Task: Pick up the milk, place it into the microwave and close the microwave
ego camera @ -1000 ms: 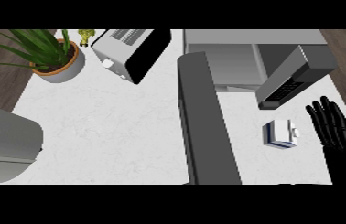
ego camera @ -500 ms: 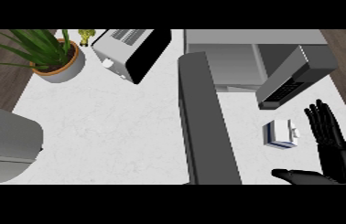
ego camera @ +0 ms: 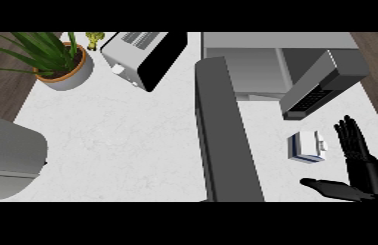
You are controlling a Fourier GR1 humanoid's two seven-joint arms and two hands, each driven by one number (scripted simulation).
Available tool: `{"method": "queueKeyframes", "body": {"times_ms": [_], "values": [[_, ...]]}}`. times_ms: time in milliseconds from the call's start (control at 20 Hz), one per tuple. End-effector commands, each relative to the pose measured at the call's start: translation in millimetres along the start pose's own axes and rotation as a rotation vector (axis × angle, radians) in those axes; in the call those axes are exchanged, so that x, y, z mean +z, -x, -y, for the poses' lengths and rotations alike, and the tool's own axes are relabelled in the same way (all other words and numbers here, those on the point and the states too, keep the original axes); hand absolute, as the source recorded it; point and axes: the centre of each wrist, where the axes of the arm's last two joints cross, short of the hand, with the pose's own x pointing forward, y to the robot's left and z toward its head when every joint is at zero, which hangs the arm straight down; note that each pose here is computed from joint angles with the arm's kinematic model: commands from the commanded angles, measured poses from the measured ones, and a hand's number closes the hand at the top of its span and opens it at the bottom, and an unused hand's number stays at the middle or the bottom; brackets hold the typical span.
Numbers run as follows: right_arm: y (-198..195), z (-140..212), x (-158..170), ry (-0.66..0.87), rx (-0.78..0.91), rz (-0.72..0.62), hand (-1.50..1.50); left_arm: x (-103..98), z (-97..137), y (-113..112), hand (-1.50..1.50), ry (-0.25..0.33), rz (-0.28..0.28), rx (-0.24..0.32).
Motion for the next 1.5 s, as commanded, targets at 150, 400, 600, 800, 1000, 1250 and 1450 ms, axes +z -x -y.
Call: {"method": "queueKeyframes", "body": {"times_ms": [150, 400, 600, 800, 1000, 1250, 1450], "values": [[30.9, 18.8, 5.9, -0.008, -0.02, -0.016, -1.5, 7.1, 10.8, -24.6, -1.5, -0.015, -0.002, -0.004], [60.3, 14.1, 11.0, -0.037, 0.005, -0.009, -1.5, 3.5, -6.7, -11.2, -1.5, 0.011, 0.016, -0.003], [68.8, -12.8, -2.0, -0.045, 0.028, -0.004, -1.5, -11.7, 4.0, -10.9, -1.5, -0.006, 0.013, 0.009], [81.7, 8.6, -7.3, -0.018, 0.037, 0.009, -1.5, -8.1, -10.5, -3.0, -1.5, -0.013, 0.013, 0.003], [93.7, 8.3, 5.3, -0.016, 0.048, 0.012, -1.5, 4.3, -8.3, -9.9, -1.5, 0.019, 0.01, 0.024], [92.4, 3.7, -7.7, -0.058, 0.017, 0.027, 1.5, 2.6, -6.0, -8.1, -1.5, 0.031, 0.014, 0.022], [91.6, -0.9, -12.6, -0.111, -0.003, 0.073, 1.5, 5.0, -15.2, 8.2, -1.5, 0.013, 0.006, 0.011]]}}
